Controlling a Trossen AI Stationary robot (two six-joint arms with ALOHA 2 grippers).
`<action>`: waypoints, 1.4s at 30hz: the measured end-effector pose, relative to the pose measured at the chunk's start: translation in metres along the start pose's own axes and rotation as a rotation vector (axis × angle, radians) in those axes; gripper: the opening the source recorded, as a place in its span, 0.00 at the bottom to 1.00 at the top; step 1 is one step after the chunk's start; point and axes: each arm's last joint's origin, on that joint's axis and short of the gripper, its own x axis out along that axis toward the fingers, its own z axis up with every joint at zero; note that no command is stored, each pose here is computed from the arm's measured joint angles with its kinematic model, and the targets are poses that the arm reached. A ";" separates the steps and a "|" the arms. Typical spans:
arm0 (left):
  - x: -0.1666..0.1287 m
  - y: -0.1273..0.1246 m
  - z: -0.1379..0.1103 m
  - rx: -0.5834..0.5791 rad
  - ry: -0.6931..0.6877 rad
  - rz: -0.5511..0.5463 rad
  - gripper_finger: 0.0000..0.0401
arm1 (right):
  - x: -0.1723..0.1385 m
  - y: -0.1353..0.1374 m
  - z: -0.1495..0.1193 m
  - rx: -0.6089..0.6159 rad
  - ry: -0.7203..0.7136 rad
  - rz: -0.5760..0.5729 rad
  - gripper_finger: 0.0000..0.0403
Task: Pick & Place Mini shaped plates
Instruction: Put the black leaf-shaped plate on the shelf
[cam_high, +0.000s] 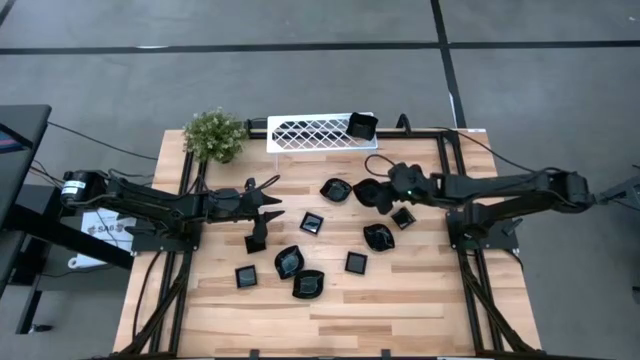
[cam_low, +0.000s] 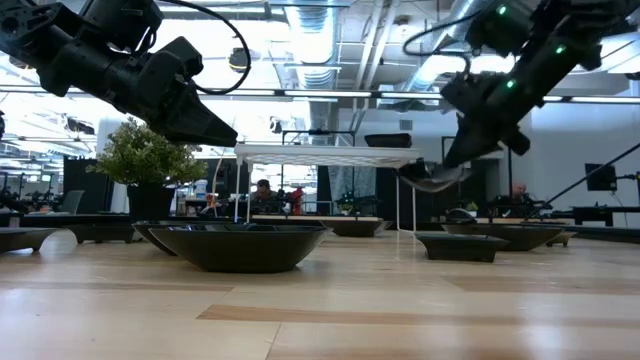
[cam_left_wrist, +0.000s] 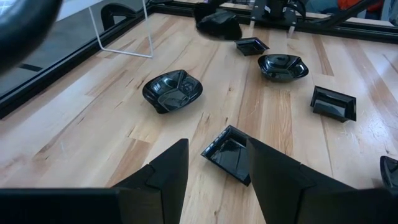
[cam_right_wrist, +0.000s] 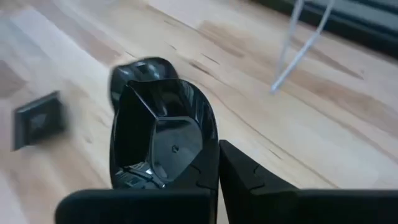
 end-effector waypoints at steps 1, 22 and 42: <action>0.000 0.000 0.000 0.000 0.000 0.000 0.41 | -0.003 0.002 0.000 -0.005 -0.008 0.010 0.00; 0.000 0.000 0.000 -0.001 -0.001 0.000 0.41 | -0.015 0.025 0.023 -0.026 -0.300 0.186 0.00; 0.000 0.000 0.001 -0.002 -0.007 0.000 0.41 | -0.021 0.036 0.138 -0.024 -0.618 0.040 0.00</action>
